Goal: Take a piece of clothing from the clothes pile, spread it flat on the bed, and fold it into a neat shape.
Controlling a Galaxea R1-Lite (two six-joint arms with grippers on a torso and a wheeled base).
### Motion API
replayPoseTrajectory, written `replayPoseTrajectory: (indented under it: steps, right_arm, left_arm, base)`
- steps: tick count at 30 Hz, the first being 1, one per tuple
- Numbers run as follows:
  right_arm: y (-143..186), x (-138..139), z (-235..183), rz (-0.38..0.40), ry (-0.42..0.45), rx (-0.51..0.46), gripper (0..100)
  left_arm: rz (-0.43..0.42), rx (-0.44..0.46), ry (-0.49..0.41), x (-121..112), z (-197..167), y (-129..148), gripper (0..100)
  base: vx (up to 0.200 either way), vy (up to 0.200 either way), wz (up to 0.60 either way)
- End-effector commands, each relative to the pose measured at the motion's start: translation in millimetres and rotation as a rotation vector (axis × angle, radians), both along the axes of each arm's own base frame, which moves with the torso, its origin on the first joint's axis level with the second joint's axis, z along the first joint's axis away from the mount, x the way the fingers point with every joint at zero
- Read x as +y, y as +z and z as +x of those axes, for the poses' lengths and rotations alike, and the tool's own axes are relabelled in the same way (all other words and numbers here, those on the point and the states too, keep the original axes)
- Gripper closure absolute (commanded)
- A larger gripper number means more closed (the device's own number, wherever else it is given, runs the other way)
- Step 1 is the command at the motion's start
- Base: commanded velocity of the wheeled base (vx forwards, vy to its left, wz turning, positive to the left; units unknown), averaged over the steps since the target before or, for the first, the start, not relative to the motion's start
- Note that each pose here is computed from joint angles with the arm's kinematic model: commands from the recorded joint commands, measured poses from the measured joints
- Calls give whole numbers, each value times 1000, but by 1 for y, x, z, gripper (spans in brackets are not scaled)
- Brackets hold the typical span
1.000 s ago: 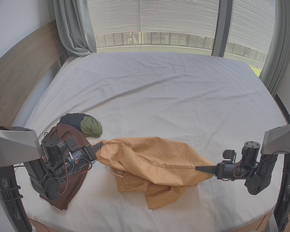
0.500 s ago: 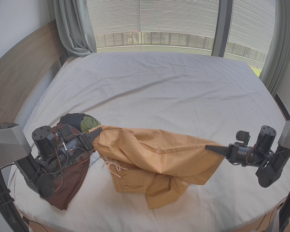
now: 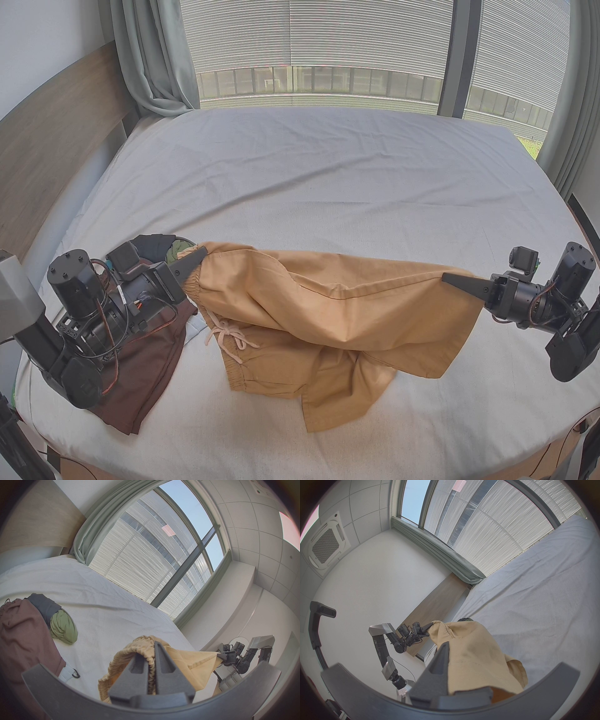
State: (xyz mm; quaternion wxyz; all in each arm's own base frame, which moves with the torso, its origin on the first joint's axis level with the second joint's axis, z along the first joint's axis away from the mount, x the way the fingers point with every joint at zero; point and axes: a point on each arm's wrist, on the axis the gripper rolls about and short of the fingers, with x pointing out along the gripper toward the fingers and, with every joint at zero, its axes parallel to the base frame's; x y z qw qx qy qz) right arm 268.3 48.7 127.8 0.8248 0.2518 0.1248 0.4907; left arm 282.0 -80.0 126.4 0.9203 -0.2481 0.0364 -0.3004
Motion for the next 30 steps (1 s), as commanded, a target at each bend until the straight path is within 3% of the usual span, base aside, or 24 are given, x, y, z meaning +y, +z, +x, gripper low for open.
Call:
replayPoseTrajectory:
  steps: [1,11,18,25,30]
  right_arm:
    - [4,0,-1,2,1,-15,100]
    - [10,-1,-1,7,-5,-40,100]
    - [26,0,-3,50,-89,-60,100]
    - [34,-1,-2,66,-104,-82,100]
    - [36,-4,1,69,-117,-91,100]
  left_arm:
    - [-3,-14,0,0,-1,3,100]
    - [8,-64,-32,3,-8,15,100]
    - [6,-81,-34,4,-10,20,100]
    - [98,-122,-44,11,-11,15,100]
    - [107,-128,-44,12,-11,15,100]
  base:
    - [0,0,0]
    - [0,0,0]
    - [0,0,0]
    - [0,0,0]
    - [0,0,0]
